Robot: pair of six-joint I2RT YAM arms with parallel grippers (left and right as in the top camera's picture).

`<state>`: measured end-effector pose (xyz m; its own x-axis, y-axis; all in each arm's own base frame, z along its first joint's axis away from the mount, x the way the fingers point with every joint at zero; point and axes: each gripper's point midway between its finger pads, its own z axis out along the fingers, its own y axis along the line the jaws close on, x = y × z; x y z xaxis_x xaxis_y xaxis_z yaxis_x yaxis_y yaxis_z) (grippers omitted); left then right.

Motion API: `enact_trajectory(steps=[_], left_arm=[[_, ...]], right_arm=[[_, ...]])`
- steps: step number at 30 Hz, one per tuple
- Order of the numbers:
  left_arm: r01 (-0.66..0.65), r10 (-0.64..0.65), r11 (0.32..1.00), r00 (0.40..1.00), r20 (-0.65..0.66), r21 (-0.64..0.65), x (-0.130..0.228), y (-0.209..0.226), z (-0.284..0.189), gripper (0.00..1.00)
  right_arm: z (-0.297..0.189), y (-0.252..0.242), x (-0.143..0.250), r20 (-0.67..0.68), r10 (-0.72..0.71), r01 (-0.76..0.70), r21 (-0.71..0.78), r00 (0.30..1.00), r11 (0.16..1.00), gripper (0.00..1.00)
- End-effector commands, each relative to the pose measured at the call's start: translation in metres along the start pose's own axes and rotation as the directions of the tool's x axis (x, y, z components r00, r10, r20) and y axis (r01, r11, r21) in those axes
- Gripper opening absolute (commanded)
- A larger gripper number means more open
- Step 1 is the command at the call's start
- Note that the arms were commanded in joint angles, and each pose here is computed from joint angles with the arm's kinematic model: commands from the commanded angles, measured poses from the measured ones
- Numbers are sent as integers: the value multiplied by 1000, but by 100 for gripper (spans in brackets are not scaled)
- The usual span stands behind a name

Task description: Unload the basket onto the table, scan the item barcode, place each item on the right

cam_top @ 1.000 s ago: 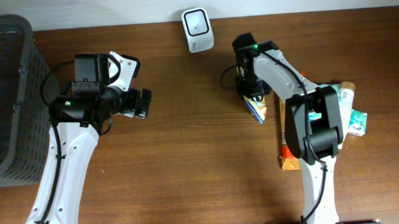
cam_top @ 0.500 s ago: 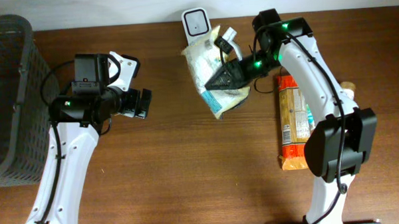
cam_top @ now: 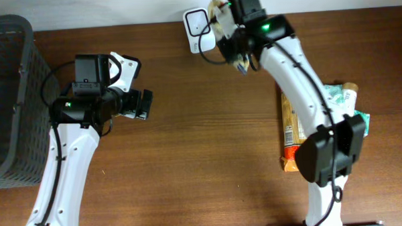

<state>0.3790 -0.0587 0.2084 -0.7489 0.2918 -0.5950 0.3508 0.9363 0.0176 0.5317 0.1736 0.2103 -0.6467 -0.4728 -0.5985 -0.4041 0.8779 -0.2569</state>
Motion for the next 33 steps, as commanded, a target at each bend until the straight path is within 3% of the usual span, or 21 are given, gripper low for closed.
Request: enact_trajectory(steps=[1, 5, 9, 12, 29, 31, 33], left_arm=[[-16, 16, 1000, 1000, 17, 8, -4, -2, -5, 99], [-16, 16, 1000, 1000, 17, 8, -4, -2, -5, 99], [-16, 16, 1000, 1000, 17, 8, -4, -2, -5, 99], [-16, 16, 1000, 1000, 17, 8, -4, -2, -5, 99], [-16, 16, 1000, 1000, 17, 8, -4, -2, -5, 99], [-16, 16, 1000, 1000, 17, 8, -4, -2, -5, 99], [-16, 16, 1000, 1000, 17, 8, -4, -2, -5, 99]], right_arm=[[5, -48, -29, 61, -15, -16, 473, 998, 881, 4], [57, -40, -54, 137, -122, 14, 609, 983, 793, 4], [114, -12, -42, -62, -393, 335, 653, 917, 679, 4], [133, 0, -33, -103, -436, 393, 647, 894, 654, 4], [122, -18, -27, -167, -407, 406, 670, 898, 622, 4], [87, -28, -44, -76, -335, 293, 687, 939, 665, 4], [29, -29, -58, 15, -277, 215, 592, 961, 777, 4]])
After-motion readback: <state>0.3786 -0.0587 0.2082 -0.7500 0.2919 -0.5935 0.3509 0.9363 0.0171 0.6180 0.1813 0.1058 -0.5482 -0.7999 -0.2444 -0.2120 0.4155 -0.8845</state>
